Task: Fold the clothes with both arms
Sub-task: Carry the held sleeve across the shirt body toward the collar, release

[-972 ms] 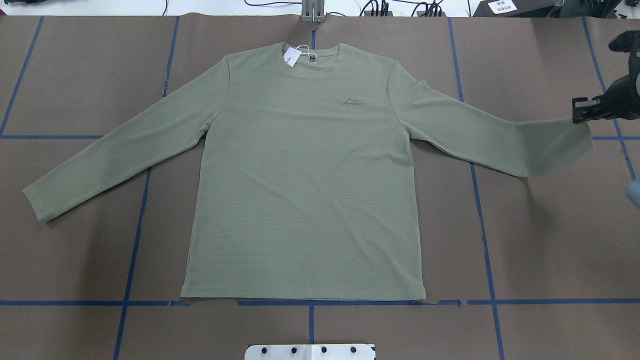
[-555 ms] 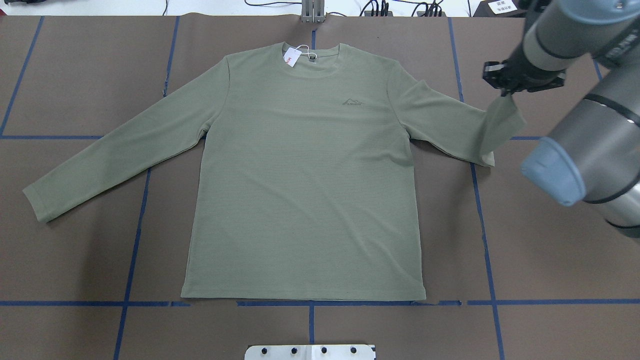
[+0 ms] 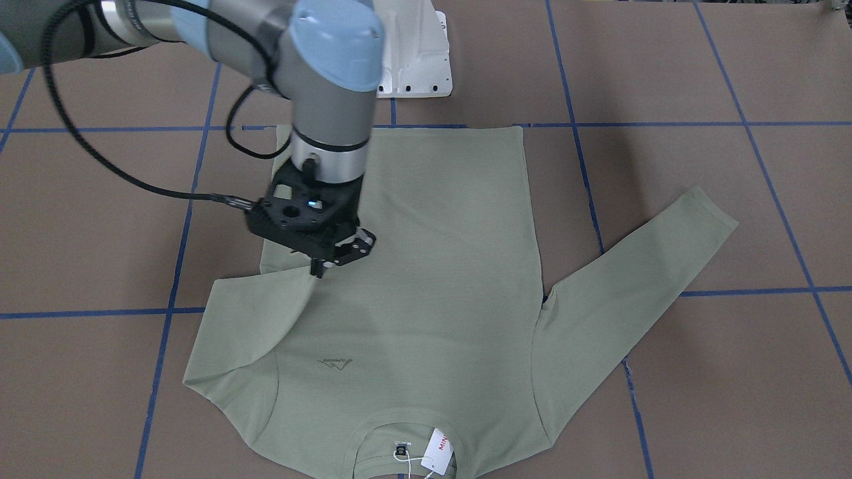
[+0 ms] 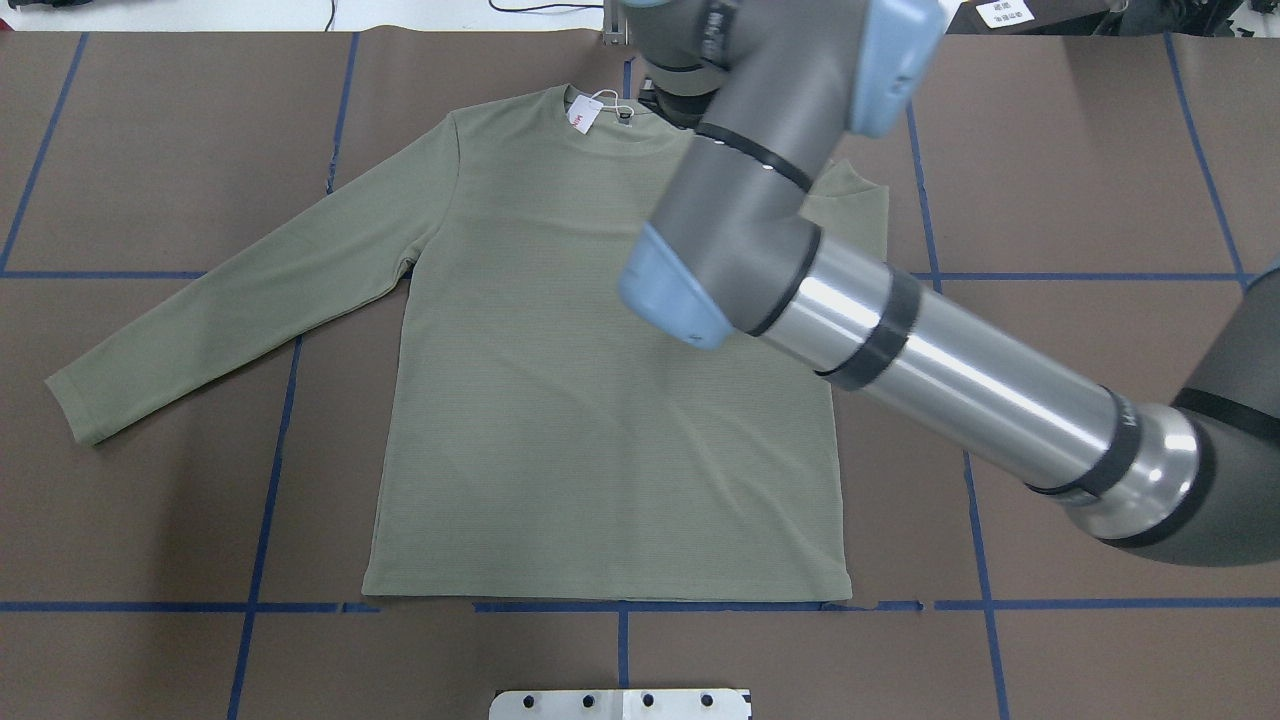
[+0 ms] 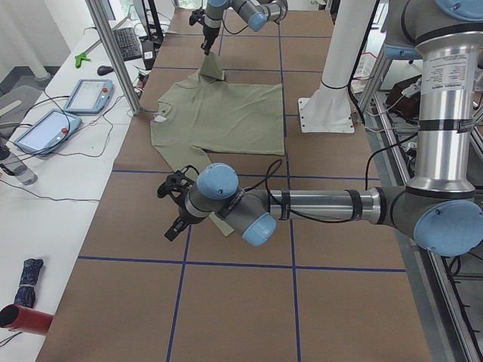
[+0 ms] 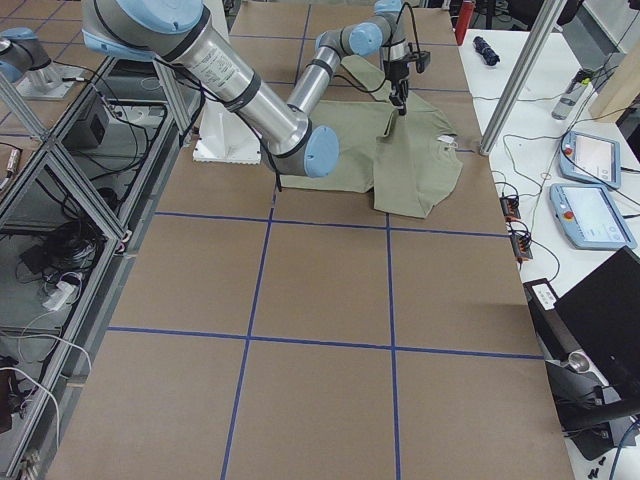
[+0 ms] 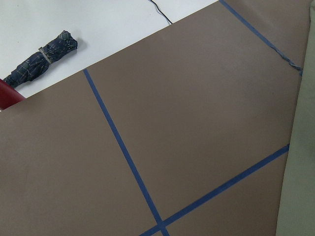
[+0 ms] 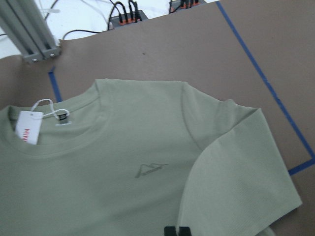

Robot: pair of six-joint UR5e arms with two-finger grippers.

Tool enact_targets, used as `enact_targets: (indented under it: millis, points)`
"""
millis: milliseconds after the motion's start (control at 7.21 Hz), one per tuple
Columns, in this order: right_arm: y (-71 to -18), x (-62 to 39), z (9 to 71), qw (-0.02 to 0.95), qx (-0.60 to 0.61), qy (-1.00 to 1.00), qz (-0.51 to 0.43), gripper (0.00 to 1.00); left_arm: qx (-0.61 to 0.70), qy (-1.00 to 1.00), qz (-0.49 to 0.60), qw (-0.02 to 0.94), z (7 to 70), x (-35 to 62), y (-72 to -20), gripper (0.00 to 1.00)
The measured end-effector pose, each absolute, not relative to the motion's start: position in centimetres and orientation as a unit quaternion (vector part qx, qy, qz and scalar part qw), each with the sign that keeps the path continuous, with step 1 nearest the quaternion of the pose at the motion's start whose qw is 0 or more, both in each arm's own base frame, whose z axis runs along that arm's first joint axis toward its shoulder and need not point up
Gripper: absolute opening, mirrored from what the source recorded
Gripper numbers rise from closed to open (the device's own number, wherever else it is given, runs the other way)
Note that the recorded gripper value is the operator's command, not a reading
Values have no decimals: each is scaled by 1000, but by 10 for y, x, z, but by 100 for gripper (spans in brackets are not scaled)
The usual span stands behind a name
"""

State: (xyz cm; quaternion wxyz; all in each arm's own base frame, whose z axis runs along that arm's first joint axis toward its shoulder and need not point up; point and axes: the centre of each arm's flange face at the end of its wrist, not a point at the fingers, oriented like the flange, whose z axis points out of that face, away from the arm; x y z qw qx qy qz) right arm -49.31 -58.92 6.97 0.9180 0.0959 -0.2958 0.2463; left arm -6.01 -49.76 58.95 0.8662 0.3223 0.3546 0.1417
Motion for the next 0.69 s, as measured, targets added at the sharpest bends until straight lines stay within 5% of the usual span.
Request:
enact_targets:
  millis: [694]
  points:
    - [-559, -665, 11, 876, 191, -372, 242, 0, 317, 355, 140, 868, 597, -60, -498, 100]
